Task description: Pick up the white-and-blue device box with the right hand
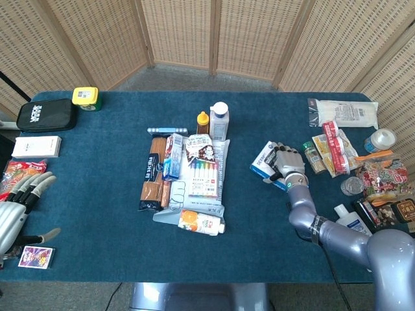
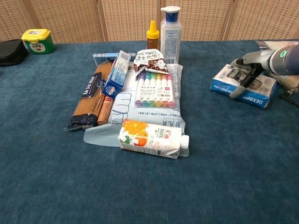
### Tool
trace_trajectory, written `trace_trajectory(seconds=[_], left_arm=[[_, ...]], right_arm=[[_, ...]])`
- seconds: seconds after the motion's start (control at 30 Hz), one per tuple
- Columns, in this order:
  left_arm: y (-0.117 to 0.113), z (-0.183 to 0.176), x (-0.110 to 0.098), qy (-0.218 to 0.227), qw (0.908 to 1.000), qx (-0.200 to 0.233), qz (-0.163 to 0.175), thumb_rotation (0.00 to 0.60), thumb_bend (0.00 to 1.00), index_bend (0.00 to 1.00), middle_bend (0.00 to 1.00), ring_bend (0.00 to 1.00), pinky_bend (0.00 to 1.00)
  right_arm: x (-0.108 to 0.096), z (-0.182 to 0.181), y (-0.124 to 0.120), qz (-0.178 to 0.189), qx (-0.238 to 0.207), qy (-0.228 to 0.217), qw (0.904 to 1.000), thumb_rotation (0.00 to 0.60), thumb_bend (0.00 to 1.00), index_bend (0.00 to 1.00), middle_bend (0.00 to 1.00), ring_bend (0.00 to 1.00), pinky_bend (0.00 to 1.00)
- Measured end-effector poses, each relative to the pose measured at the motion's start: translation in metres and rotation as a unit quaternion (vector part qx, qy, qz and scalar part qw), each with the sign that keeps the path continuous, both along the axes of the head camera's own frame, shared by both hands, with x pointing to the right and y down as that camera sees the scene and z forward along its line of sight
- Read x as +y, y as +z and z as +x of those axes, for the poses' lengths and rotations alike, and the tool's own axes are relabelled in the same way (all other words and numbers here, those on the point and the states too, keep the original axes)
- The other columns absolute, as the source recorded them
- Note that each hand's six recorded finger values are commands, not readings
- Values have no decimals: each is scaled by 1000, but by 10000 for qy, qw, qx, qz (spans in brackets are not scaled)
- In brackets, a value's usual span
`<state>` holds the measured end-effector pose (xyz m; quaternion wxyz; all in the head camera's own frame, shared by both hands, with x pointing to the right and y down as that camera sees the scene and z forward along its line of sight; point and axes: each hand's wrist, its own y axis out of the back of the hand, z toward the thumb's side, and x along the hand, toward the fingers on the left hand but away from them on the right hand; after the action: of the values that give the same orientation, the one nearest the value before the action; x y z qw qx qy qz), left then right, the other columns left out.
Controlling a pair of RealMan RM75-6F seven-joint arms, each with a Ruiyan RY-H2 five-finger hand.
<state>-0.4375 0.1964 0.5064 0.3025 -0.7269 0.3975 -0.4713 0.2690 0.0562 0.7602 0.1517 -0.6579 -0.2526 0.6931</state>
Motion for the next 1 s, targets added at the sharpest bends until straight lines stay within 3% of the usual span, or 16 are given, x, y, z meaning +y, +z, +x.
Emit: trace_trajectory(seconds=[0.07,0.2,0.3,0.4,0.57,0.83,1.0], left_arm=[[-1,1,0,10,10000,12,18,600,183,0,0,0,0],[-1,3,-1,42,10000,29,42,600,184,0,0,0,0],[-3,3,-1,51,10000,33,64,600,184,0,0,0,0],[-3,3,0,43,10000,32,80,600,184,0,0,0,0],[-4,1,1,25,10000,27,79,600,184,0,0,0,0],[-3,1,1,30,9999,52,95,600,183,0,0,0,0],[-2,2,2,33,9999,66,94,600,183,0,0,0,0]], right_arm=[[-1,3,1,3,-49,45,10000,568,0,0,68,186,245],[-2,7,0,65,-129,107,9998,598,0,0,277,548,628],[-3,9,-2,134,-157,100,9997,600,0,0,395,706,760],[-4,12,-5,210,-204,139,9995,600,0,0,461,803,815],[-4,16,-12,313,-272,125,9991,599,0,0,503,868,839],[-4,9,-37,595,-511,-42,9969,600,0,0,507,882,841],[-8,1,-66,864,-724,-239,9933,600,0,0,507,881,840]])
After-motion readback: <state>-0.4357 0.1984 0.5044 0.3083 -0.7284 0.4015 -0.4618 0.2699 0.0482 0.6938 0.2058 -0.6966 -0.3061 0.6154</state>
